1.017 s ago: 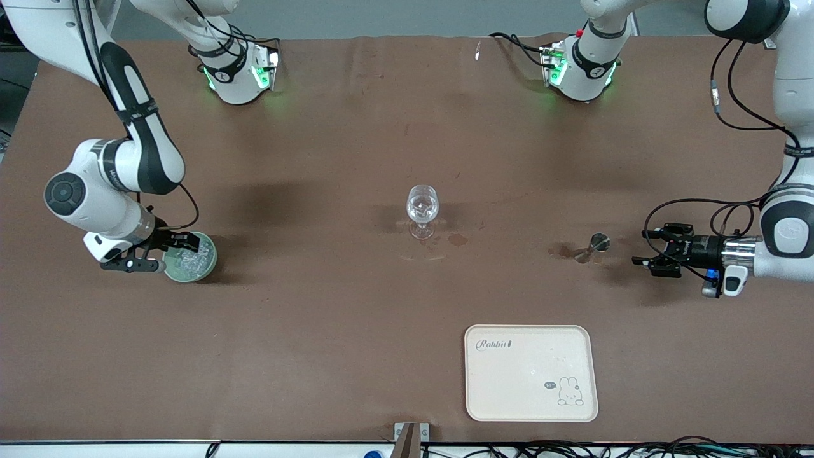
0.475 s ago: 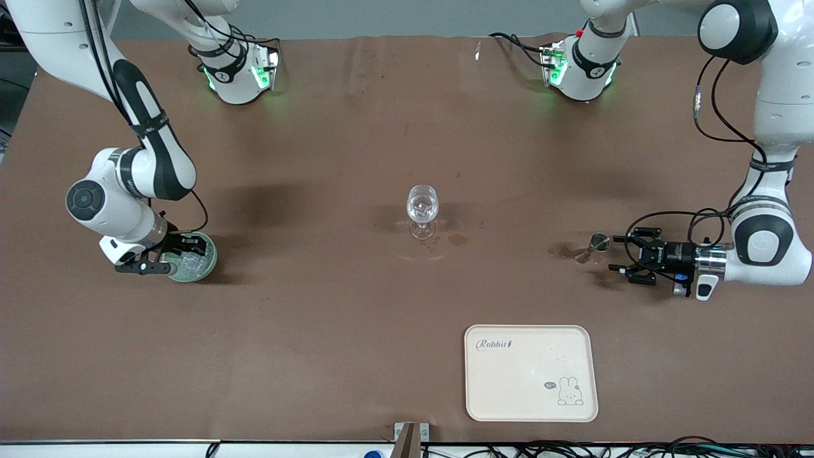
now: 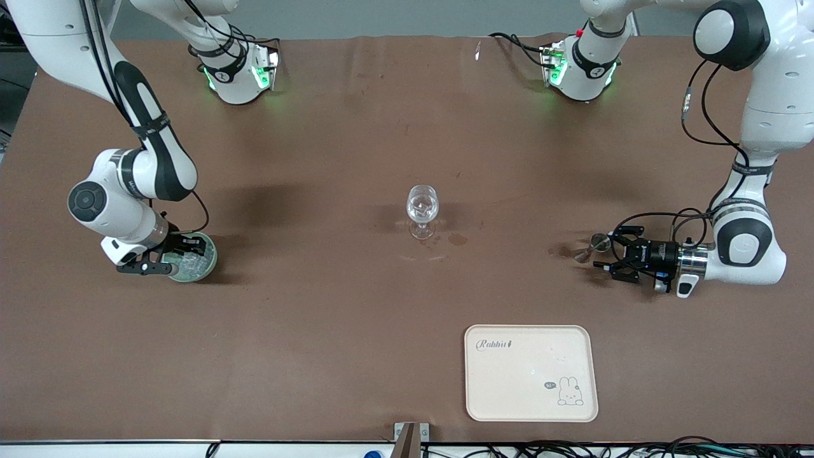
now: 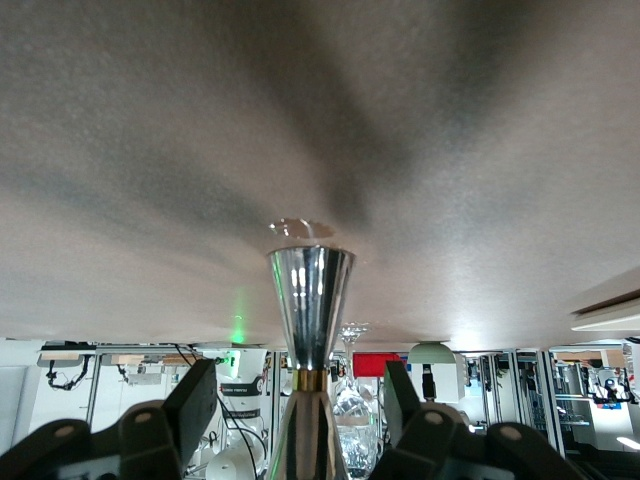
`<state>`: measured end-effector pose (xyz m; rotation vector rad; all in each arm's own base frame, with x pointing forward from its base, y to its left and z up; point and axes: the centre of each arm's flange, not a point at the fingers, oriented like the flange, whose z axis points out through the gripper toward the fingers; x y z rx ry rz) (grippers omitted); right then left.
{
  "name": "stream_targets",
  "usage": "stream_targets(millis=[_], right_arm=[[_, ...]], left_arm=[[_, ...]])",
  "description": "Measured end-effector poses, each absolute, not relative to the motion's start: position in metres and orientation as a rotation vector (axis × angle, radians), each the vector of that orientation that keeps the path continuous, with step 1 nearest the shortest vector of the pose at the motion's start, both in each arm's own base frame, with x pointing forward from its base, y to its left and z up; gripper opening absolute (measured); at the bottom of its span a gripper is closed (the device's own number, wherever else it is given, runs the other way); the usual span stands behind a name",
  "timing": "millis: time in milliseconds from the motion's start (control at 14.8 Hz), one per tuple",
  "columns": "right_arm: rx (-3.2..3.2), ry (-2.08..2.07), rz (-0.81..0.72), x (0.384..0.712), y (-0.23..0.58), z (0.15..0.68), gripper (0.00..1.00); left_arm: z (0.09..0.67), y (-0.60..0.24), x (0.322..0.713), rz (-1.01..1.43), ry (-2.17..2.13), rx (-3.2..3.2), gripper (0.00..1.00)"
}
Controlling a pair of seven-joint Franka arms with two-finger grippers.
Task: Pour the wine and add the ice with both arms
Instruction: 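Lift the ice cube with the right gripper while the left gripper lifts the jigger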
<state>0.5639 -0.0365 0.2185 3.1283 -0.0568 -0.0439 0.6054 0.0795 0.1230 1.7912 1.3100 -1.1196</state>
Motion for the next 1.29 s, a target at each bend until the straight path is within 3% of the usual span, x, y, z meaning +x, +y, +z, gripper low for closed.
stream_targets(millis=[136, 203, 475, 678, 814, 881, 1288], right_arm=[[3.128, -0.059, -0.038, 0.565, -0.036, 0.220, 0.38], [3.128, -0.070, -0.035, 0.565, -0.036, 0.221, 0.30], [3.128, -0.081, -0.007, 0.570, -0.036, 0.234, 0.27], [3.130, -0.079, -0.036, 0.581, -0.035, 0.274, 0.27], [3.132, -0.070, -0.028, 0.593, -0.032, 0.323, 0.27], [3.133, -0.063, -0.016, 0.598, -0.029, 0.351, 0.27], [3.131, -0.040, 0.015, 0.599, -0.021, 0.508, 0.27]], left_arm=[[0.118, 0.077, 0.603, -1.135, 1.308, 1.781, 0.74], [0.117, 0.075, 0.603, -1.142, 1.307, 1.769, 0.68], [0.113, 0.067, 0.603, -1.172, 1.327, 1.734, 0.59], [0.113, 0.067, 0.603, -1.176, 1.331, 1.731, 0.49], [0.113, 0.067, 0.603, -1.176, 1.331, 1.730, 0.26], [0.113, 0.066, 0.604, -1.177, 1.329, 1.727, 0.21], [0.134, 0.032, 0.612, -1.226, 1.222, 1.726, 0.21]])
